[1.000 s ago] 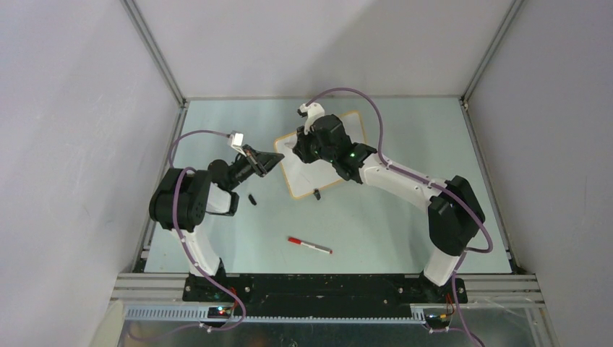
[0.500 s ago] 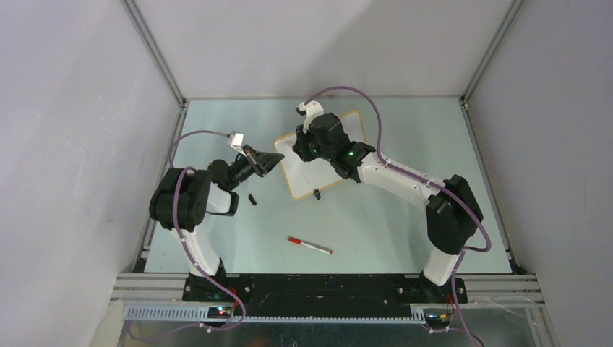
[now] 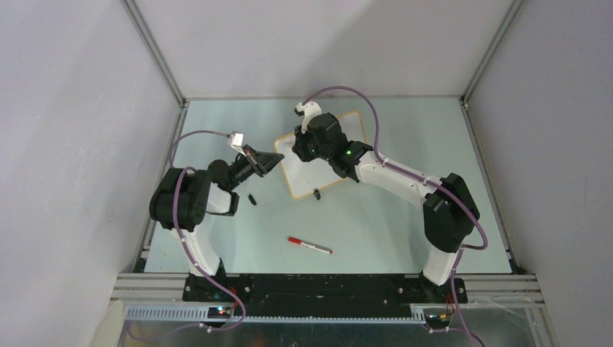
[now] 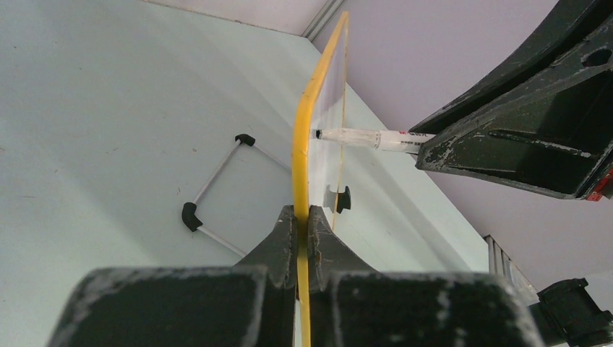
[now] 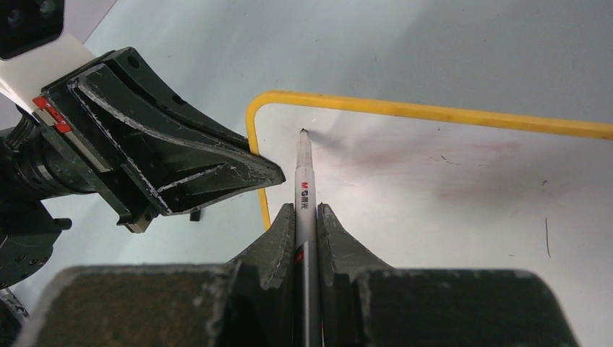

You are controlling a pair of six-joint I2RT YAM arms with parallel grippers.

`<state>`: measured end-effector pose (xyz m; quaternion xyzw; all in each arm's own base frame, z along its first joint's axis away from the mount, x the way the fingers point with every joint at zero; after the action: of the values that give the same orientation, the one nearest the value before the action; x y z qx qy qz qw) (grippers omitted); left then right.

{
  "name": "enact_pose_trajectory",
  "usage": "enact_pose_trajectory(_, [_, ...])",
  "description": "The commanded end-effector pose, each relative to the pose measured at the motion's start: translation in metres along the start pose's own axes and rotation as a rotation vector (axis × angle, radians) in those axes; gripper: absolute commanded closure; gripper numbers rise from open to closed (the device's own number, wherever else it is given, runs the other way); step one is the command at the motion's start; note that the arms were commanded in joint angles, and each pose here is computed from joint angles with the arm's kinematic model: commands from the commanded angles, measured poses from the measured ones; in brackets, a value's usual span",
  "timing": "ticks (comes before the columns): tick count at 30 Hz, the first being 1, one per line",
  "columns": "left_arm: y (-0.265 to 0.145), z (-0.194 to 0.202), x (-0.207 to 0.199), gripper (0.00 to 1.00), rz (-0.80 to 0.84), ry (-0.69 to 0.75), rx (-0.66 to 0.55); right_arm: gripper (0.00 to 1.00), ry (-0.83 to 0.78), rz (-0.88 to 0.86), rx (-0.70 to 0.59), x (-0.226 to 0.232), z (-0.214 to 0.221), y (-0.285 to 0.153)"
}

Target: Write a sentence on the whiteboard

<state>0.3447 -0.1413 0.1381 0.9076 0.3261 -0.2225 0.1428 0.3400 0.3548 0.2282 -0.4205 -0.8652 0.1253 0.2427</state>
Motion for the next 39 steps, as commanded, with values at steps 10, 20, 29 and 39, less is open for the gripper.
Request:
enact_pose_trajectory(10, [0.003, -0.01, 0.0, 1.0, 0.033, 0.086, -0.031, 1.0, -0.021, 0.031, -0.033, 0.0, -0.016, 0.0])
enact_pose_trajectory(20, [0.003, -0.01, 0.001, 1.0, 0.033, 0.085, -0.03, 1.0, -0.027, 0.042, -0.002, -0.002, -0.01, -0.001])
enact_pose_trajectory(29, [0.004, -0.01, 0.0, 1.0, 0.035, 0.086, -0.03, 1.0, -0.029, 0.053, 0.047, -0.004, 0.002, 0.0])
enact_pose_trajectory(39, [0.004, -0.01, 0.0, 1.0, 0.035, 0.086, -0.029, 1.0, -0.036, 0.062, 0.083, -0.005, 0.013, -0.004])
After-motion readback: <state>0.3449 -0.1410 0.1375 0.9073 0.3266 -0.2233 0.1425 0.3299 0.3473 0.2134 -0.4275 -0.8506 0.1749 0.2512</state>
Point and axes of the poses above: each gripper's point midway between its finger pads, its own y axis out along the fingers, its own x axis along the line the jaws close on, z = x × y, the point moved 5 cm from there along -y, back along the fingers, and after that the axes turned 8 degrees about y, right-handed, at the moved point
